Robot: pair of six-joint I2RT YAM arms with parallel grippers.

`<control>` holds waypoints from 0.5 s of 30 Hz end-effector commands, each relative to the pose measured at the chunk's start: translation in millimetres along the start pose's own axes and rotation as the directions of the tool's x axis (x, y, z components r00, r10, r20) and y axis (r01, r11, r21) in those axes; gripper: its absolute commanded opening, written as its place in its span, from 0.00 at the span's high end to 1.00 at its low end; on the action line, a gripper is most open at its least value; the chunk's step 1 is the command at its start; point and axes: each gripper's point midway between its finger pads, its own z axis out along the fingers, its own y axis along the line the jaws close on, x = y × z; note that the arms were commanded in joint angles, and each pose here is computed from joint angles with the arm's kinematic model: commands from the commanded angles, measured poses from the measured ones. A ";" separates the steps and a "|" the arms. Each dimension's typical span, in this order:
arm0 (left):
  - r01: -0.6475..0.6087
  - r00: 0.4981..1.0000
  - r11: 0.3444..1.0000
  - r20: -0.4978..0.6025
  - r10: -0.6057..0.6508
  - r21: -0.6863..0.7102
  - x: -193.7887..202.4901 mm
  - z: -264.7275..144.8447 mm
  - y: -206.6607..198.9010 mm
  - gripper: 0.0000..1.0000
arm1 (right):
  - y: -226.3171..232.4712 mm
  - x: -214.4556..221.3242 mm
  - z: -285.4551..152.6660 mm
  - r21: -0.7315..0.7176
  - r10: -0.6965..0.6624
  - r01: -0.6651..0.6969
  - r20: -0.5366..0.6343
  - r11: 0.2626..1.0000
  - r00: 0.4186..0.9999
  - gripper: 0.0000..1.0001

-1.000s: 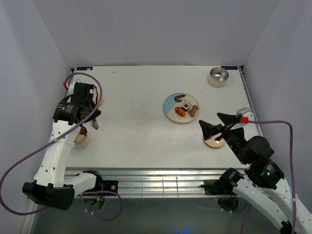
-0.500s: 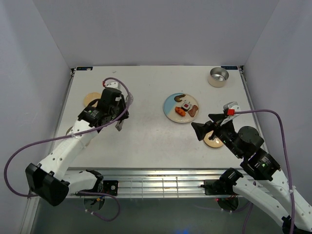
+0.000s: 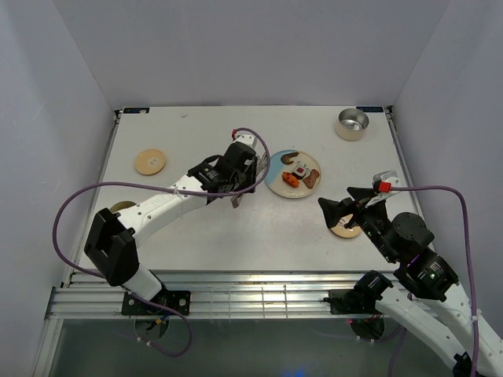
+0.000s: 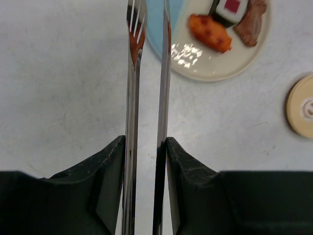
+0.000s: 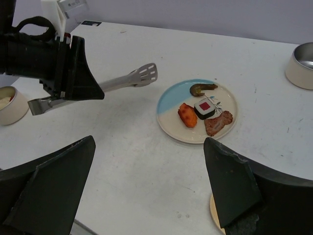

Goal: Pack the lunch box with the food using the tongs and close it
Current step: Pick up the fake food from the plate.

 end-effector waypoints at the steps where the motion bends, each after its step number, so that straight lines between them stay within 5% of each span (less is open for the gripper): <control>1: -0.021 0.983 0.997 0.184 0.006 0.078 -63.2 -8.3 -27.2 0.53 | 2.2 -9.7 -1.4 -0.015 -0.004 0.004 0.049 1.000 0.999 0.03; 15: -0.203 0.965 0.939 0.217 0.145 0.278 -81.8 20.0 -83.7 0.44 | 21.1 -19.1 -9.4 -0.137 0.010 0.008 0.131 0.990 0.991 0.03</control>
